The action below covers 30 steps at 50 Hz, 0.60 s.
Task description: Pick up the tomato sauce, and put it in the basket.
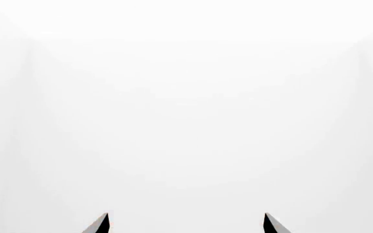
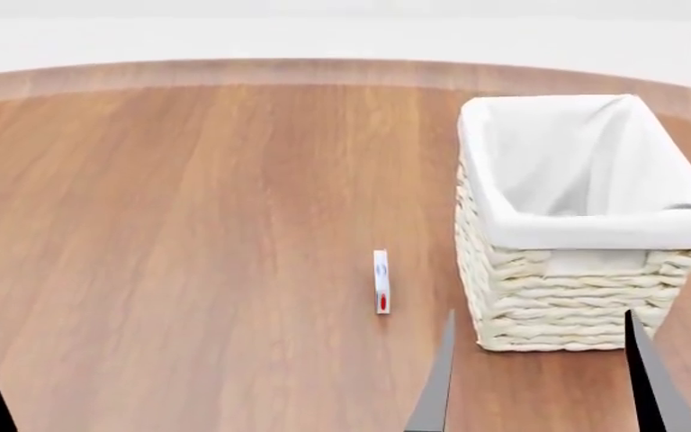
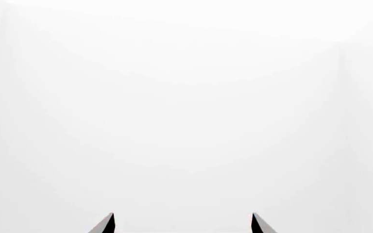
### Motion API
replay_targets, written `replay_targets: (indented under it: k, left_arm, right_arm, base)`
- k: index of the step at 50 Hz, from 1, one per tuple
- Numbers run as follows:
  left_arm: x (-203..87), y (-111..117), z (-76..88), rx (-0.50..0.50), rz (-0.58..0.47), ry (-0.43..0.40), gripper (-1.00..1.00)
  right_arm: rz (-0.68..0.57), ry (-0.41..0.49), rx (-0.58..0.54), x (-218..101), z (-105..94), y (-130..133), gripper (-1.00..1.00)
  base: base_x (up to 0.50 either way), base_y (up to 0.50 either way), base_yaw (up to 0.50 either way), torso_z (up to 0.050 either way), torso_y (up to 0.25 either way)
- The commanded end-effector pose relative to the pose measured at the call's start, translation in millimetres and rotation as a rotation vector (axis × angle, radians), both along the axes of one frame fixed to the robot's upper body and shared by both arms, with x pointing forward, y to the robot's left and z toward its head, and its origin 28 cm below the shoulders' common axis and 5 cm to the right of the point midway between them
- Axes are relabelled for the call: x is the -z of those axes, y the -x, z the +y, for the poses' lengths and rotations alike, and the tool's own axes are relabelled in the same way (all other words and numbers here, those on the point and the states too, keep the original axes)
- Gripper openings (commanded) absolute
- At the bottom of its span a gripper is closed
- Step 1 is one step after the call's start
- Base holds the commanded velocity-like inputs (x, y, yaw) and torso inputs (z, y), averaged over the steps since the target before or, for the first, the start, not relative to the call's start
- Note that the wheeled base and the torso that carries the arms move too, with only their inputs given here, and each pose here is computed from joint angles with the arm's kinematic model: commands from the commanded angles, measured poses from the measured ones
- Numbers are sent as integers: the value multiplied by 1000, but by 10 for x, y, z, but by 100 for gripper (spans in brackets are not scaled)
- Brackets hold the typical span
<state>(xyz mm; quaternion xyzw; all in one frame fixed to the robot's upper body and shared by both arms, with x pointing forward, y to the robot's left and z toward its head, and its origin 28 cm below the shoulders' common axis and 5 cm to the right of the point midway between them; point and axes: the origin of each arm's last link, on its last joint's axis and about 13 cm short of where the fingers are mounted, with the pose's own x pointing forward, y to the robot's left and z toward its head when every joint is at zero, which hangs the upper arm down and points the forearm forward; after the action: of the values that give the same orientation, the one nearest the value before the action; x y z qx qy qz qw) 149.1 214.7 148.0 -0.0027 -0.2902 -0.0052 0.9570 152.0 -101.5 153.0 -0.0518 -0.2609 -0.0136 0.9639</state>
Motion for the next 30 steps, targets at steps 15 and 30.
replay_targets:
  k: [15,30]
  left_arm:
    - [9,5,6,-4,1,0,100]
    - [22,-6,14,-7,5,-2,100]
  right_arm:
    - [2,2,-3,-3,5,13,100]
    - [4,4,5,19,10,-9,100]
  base:
    - [221,0,0,0,0]
    - [222,0,0,0,1]
